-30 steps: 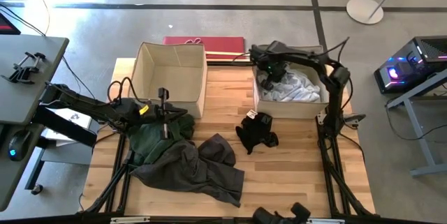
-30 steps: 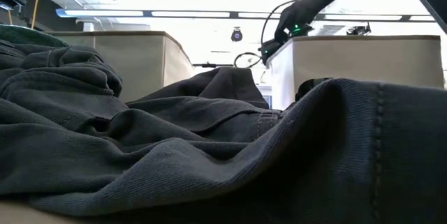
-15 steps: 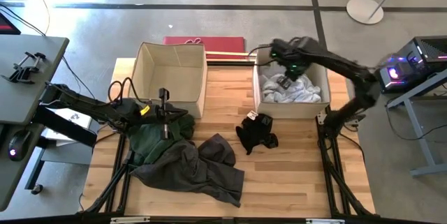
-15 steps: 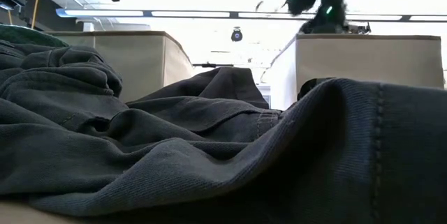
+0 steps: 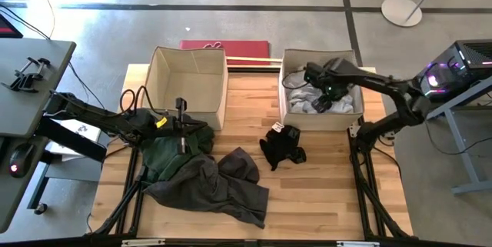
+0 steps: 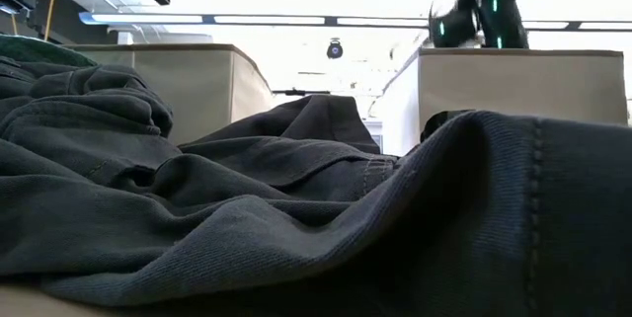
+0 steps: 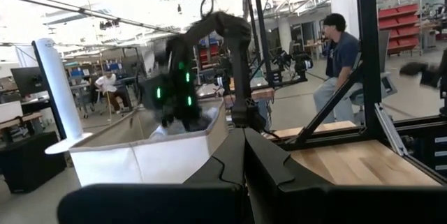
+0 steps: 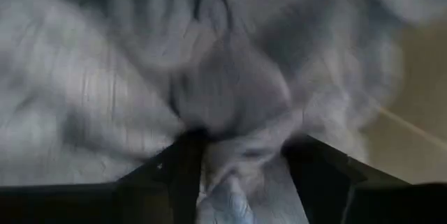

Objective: Sort clothes
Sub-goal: Put the blue and white shirt into the right brown laundry bin

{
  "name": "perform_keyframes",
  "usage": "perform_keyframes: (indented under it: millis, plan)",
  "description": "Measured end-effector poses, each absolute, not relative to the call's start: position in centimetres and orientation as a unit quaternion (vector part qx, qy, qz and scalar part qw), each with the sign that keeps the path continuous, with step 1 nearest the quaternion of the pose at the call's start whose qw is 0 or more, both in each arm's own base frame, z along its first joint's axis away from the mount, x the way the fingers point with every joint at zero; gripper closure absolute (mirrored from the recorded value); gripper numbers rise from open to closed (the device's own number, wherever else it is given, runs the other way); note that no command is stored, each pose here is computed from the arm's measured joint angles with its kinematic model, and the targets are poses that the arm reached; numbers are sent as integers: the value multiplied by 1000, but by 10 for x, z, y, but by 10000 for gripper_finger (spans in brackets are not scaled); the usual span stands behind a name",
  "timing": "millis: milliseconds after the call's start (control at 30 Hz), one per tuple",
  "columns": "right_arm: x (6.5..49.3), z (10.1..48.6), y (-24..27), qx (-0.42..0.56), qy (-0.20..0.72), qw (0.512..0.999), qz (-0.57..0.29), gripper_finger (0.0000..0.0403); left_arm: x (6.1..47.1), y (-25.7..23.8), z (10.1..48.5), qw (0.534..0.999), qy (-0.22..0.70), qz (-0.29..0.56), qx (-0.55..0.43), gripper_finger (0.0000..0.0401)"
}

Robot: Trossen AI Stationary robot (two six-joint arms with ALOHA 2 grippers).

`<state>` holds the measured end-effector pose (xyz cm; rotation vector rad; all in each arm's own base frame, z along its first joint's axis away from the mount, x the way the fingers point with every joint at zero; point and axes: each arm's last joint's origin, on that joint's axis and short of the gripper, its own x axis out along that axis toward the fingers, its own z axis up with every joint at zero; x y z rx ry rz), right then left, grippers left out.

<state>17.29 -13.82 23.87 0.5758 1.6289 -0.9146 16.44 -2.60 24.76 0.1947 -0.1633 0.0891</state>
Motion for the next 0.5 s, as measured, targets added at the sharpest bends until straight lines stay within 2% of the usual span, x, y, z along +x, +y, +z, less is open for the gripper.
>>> perform_keyframes:
  millis: [133,233,367,500]
  plan:
    - [172,192,-147,250,683,574,-376,229,164,-26,248,991,-82,44,97,401]
    - [173,177,-153,244,683,576,-377,235,164,-26,248,991,-83,45,96,401]
    - [175,187,-158,228,693,567,-383,226,164,-26,248,991,-83,46,96,401]
    - [180,222,-163,219,692,559,-401,193,164,-26,248,991,-83,46,96,401]
